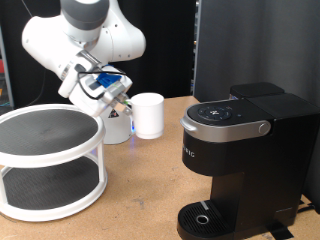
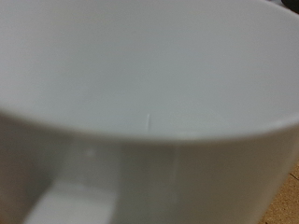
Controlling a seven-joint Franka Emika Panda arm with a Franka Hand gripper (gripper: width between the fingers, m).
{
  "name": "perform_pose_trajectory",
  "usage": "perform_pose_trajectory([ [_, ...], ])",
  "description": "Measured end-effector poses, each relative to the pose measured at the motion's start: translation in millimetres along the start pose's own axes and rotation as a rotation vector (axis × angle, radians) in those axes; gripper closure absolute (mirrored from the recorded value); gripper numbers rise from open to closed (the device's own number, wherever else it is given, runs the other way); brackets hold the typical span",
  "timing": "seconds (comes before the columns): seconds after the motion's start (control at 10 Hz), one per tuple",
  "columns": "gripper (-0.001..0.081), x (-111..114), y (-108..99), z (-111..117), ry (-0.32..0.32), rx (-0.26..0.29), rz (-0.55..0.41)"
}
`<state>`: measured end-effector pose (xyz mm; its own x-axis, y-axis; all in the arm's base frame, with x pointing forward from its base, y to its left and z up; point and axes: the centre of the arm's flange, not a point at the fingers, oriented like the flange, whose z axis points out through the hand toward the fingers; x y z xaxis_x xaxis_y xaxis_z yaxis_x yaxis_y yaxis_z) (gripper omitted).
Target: Make a cup of coffee with the keurig machine
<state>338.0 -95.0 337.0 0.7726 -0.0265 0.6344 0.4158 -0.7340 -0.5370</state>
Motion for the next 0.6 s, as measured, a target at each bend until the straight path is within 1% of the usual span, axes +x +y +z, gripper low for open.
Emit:
perform_pose_trajectory([
  [0.1,0.0741,2.6,0.0,7.0,-0.008,-0.006,0.005],
  [0.4,0.0741,2.4,1.4,6.1,-0.008,-0.005,0.005],
  [0.6,0.0741,-3.9,4.7,9.4,-0.022,-0.014,0.002],
])
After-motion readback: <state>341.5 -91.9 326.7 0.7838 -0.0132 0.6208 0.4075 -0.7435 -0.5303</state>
